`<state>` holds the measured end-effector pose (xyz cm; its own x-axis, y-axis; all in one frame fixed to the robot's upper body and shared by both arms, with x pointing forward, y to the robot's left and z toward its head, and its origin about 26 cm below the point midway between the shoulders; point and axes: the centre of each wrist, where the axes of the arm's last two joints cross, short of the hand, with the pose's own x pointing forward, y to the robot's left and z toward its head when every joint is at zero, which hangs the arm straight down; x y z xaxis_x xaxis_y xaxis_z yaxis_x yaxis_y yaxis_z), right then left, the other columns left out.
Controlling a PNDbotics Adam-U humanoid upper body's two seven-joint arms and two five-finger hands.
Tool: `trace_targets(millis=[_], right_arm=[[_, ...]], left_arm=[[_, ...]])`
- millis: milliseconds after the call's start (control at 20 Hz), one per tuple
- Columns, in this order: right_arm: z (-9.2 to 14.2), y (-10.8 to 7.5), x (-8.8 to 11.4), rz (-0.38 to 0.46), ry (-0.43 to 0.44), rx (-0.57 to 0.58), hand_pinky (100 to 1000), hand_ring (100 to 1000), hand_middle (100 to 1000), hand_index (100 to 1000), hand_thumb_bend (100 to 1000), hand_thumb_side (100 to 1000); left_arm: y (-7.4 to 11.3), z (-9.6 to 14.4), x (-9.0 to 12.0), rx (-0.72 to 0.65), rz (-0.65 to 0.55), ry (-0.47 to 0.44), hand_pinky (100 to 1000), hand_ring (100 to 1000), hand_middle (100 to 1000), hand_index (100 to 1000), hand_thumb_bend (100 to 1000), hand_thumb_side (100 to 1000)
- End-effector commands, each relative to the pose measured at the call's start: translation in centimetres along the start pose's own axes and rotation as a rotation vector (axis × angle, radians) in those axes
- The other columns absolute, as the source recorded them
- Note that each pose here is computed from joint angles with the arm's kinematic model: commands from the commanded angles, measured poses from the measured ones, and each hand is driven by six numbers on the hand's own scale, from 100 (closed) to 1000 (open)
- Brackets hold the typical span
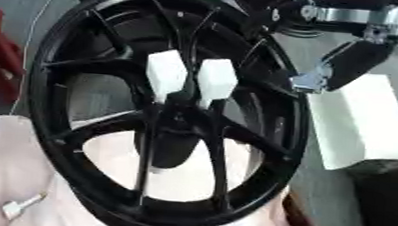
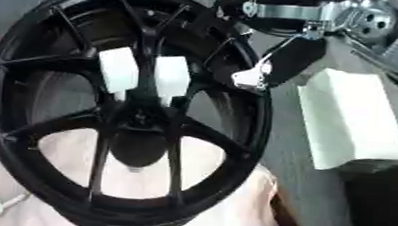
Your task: Pull the pin out of the wheel hub.
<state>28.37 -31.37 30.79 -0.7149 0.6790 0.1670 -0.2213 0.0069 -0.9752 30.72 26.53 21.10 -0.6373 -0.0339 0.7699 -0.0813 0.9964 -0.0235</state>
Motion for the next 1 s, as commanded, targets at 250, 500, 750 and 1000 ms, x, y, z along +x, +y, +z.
trace_targets(millis=[250, 500, 750, 1000], right_arm=[[-0.22, -0.57, 0.46, 0.012, 0.009, -0.002, 824, 927, 824, 938, 230, 523], [-0.46, -0.41, 0.52, 0.003, 0.01, 0.0, 825, 930, 826, 941, 220, 530], [-0.68, -0.38, 0.62, -0.019, -0.007, 0.007, 826, 932, 828, 944, 195, 548], [-0.79, -0.57, 0.73, -0.041, -0.027, 0.008, 828, 935, 833, 952, 145, 590]], left_arm=[[-0.27, -0.31, 0.79, -0.013, 0.01, -0.034, 751, 702, 638, 847, 171, 834], [-0.27, -0.29, 0.78, -0.012, 0.011, -0.033, 751, 702, 638, 847, 172, 835], [-0.31, -0.27, 0.75, -0.013, 0.014, -0.032, 750, 702, 638, 847, 174, 837], [-0.31, -0.25, 0.74, -0.012, 0.015, -0.031, 750, 702, 638, 847, 175, 837]])
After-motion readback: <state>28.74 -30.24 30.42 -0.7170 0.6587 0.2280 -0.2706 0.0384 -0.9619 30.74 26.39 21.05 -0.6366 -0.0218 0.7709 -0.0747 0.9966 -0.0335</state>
